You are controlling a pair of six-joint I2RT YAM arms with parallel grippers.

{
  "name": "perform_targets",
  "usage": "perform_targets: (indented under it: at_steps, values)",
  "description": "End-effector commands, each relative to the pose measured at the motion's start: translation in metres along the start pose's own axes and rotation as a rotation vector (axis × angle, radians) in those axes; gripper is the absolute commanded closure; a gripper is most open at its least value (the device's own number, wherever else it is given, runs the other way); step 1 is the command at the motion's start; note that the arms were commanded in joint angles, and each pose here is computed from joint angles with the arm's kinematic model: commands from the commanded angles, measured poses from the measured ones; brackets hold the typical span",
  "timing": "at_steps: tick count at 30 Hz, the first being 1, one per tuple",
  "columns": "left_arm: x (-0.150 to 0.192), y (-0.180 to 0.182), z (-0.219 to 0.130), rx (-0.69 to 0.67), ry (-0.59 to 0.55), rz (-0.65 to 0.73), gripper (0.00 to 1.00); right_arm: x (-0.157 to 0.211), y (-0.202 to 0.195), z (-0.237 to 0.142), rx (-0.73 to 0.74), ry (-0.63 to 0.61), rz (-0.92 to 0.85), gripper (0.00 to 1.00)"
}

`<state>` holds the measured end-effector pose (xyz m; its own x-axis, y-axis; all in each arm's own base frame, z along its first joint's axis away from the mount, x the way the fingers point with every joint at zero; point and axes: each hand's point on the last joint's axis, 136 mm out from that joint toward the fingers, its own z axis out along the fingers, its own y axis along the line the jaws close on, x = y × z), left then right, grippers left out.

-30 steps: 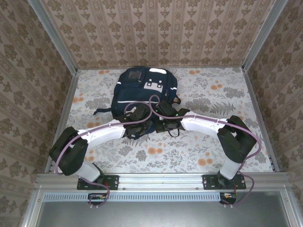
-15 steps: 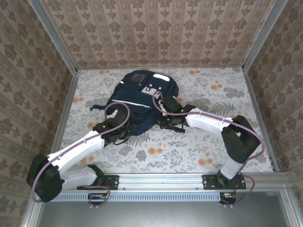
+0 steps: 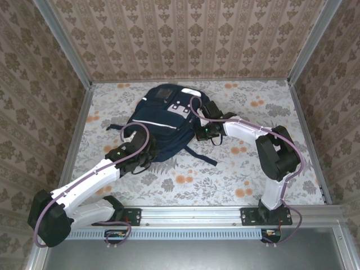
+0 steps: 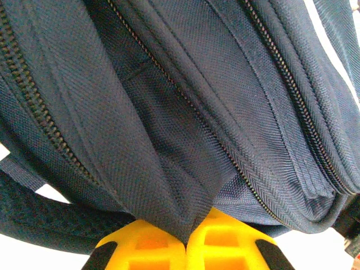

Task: Pack the student bag
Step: Zip the student bag at the top-center of the table.

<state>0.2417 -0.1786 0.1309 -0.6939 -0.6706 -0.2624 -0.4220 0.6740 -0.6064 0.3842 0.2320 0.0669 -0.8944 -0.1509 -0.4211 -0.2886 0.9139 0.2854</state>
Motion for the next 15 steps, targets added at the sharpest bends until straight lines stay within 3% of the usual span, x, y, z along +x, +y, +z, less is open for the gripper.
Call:
perform_targets:
  at_steps: [1, 7, 13, 15]
  values:
    - [-0.016, 0.017, -0.003, -0.092, -0.065, 0.059, 1.00, -0.043, -0.073, -0.016, 0.226, -0.119, 0.084, 1.00]
    - [0.013, -0.033, 0.019, 0.029, 0.053, 0.087, 1.00, -0.054, -0.078, -0.019, 0.221, -0.130, 0.095, 1.00]
    - [0.052, -0.092, 0.040, 0.131, 0.151, 0.130, 1.00, -0.064, -0.081, -0.036, 0.230, -0.168, 0.129, 0.75]
    - [0.066, -0.110, 0.047, 0.150, 0.181, 0.156, 1.00, -0.066, -0.081, -0.047, 0.235, -0.191, 0.137, 0.61]
